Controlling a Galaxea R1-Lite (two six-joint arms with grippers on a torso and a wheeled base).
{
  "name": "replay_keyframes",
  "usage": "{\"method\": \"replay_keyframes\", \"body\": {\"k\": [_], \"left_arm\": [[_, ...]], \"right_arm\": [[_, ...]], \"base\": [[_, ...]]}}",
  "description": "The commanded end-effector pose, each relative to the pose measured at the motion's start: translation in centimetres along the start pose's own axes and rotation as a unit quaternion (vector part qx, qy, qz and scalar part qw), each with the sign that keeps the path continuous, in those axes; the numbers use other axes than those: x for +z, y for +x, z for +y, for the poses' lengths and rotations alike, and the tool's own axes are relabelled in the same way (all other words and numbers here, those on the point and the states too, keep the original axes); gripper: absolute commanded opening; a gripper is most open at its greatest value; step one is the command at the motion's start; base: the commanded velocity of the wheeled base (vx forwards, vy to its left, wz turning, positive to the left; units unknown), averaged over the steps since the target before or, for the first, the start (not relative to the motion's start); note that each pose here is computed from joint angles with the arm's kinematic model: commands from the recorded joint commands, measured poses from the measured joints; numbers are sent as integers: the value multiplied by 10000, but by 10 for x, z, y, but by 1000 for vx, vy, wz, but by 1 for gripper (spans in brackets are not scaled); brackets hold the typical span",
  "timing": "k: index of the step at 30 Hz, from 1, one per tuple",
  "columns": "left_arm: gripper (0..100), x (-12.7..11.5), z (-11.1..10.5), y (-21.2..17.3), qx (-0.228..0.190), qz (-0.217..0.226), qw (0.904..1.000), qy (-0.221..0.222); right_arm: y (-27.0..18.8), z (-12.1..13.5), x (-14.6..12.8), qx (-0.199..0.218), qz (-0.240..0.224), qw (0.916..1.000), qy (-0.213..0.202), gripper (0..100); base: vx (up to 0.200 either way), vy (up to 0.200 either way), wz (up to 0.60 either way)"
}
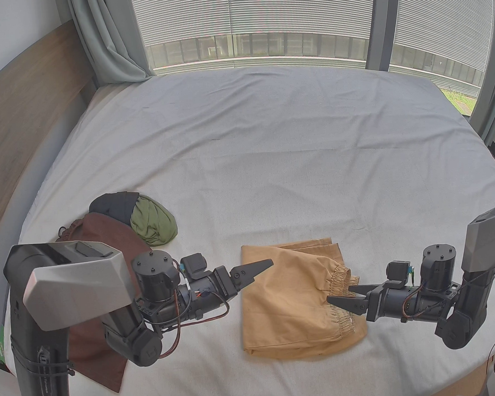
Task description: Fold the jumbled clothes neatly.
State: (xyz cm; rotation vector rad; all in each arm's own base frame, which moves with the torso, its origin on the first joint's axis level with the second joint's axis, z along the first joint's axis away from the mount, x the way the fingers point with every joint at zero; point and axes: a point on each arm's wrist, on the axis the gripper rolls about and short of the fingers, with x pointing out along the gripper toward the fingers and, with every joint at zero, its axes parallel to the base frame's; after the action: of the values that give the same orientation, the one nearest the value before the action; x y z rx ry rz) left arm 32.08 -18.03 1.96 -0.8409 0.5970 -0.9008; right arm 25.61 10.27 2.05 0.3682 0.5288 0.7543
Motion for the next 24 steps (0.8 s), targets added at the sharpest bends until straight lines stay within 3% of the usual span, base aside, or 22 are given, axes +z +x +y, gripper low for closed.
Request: {"method": "replay_keyframes", "body": {"k": [1,4,11,17,24], "left_arm": [[100,3,3,-18,184,-29,9998,67],[100,3,5,-21,231,-18,9996,139],[100,13,7,-45,422,-155,9961,766],[100,16,-1,-64,475,-173,9954,817],[100,22,6,-75,610,-250,9921,1068]], "right_arm": [[7,-1,-13,14,258,9996,84,100],[8,-2,-14,13,281,9996,92,100],[13,2,-22,81,453,9989,106,100],[17,0,-30,71,613,9980,153,100],[20,-7,-44,-68,845,9961,246,100]], "base": [[0,0,0],[0,0,0],[0,0,0],[0,0,0],[0,0,0]]}}
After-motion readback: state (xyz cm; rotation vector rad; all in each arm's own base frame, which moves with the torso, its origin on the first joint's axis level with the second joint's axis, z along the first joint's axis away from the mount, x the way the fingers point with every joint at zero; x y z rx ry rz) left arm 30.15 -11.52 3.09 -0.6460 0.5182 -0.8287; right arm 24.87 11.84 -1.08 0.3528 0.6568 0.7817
